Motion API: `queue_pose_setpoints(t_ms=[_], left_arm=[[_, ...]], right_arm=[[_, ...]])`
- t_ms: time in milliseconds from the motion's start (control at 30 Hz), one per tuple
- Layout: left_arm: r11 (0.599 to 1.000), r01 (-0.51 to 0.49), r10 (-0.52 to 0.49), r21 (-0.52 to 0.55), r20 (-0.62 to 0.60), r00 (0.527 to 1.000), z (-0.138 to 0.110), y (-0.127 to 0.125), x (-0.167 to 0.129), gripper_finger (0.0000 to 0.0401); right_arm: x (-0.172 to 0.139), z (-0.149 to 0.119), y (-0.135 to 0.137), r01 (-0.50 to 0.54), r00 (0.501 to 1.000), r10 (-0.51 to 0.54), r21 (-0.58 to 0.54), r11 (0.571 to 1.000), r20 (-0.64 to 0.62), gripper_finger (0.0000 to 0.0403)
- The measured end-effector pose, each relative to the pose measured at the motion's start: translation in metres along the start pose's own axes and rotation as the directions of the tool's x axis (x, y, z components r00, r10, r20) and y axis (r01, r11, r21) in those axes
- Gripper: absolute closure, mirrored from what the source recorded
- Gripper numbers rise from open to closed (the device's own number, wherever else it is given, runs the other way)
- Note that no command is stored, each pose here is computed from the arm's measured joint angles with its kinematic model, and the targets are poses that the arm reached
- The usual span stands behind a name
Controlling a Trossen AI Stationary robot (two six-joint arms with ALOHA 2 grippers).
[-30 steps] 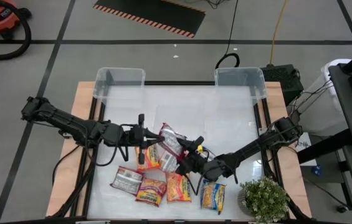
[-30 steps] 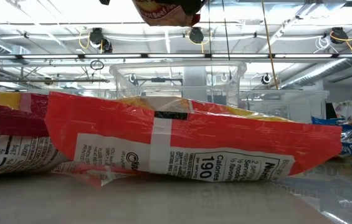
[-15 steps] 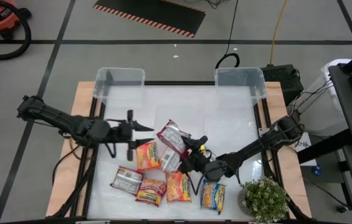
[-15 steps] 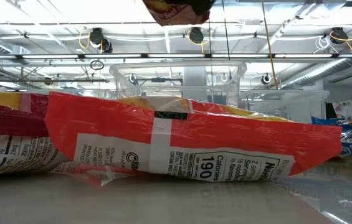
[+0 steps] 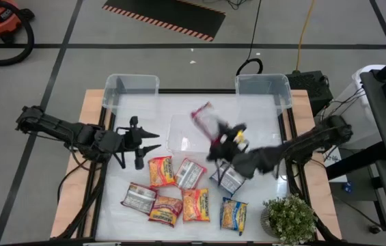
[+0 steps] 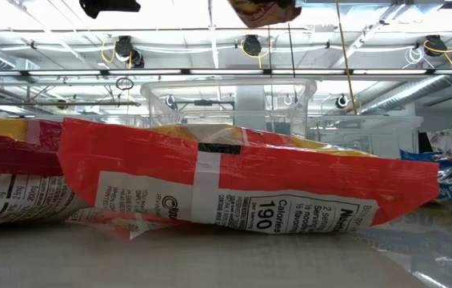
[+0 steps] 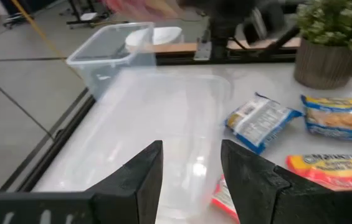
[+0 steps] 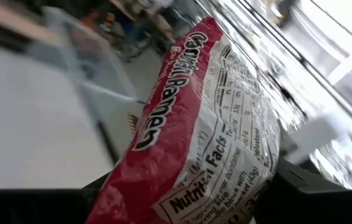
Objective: Sort Maruchan noodles
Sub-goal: Put the left red noodle pack into the top right transparent bin
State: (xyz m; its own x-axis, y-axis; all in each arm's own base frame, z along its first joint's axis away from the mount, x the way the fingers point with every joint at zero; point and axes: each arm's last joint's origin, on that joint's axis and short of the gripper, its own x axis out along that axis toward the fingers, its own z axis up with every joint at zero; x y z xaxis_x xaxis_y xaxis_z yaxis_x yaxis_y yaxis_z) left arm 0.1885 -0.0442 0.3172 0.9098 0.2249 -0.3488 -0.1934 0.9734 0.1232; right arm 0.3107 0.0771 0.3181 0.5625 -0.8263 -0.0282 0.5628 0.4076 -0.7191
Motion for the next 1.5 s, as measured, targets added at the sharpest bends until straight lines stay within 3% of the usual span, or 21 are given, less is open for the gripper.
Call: queue_pose_setpoints(t_ms=[133,267,533,733,933,1033,1233,1367,1500], left_arm=[[0.999,-0.045,0.045,-0.007,-0.032,0.998,-0.003,0.008,0.004,0.0233],[0.998,-0.07,0.07,-0.006,-0.062,0.996,-0.005,0.013,0.006,0.0233],[0.997,-0.078,0.078,0.006,-0.064,0.995,-0.005,0.015,0.006,0.0233],[0.998,-0.06,0.061,0.021,-0.077,0.995,-0.006,0.014,0.006,0.0233],[0.997,-0.06,0.065,0.037,-0.123,0.99,-0.011,0.014,0.006,0.0233],[0.996,-0.061,0.068,0.059,-0.13,0.989,-0.012,0.015,0.006,0.0233],[0.993,-0.082,0.091,0.08,-0.118,0.989,-0.01,0.02,0.008,0.0233],[0.992,-0.105,0.111,0.069,-0.098,0.989,-0.008,0.024,0.01,0.0233],[0.99,-0.122,0.128,0.077,-0.079,0.989,-0.005,0.028,0.011,0.0233]], right_arm=[[0.021,-0.012,-0.05,0.064,0.998,-0.061,0.122,0.99,-0.028,0.022],[0.036,-0.031,-0.09,0.182,0.982,-0.162,0.236,0.955,-0.1,0.022],[0.059,-0.067,-0.127,0.327,0.937,-0.277,0.259,0.909,-0.214,0.022],[0.072,-0.084,-0.13,0.197,0.975,-0.14,0.387,0.901,-0.171,0.022],[0.088,-0.102,-0.146,0.074,0.983,0.039,0.575,0.815,-0.181,0.022],[0.095,-0.113,-0.16,0.08,0.966,0.091,0.615,0.784,-0.241,0.022],[0.106,-0.142,-0.176,0.118,0.919,0.159,0.635,0.763,-0.362,0.022],[0.116,-0.164,-0.174,0.136,0.855,0.252,0.665,0.734,-0.453,0.022],[0.128,-0.176,-0.163,0.121,0.796,0.33,0.668,0.734,-0.507,0.022]])
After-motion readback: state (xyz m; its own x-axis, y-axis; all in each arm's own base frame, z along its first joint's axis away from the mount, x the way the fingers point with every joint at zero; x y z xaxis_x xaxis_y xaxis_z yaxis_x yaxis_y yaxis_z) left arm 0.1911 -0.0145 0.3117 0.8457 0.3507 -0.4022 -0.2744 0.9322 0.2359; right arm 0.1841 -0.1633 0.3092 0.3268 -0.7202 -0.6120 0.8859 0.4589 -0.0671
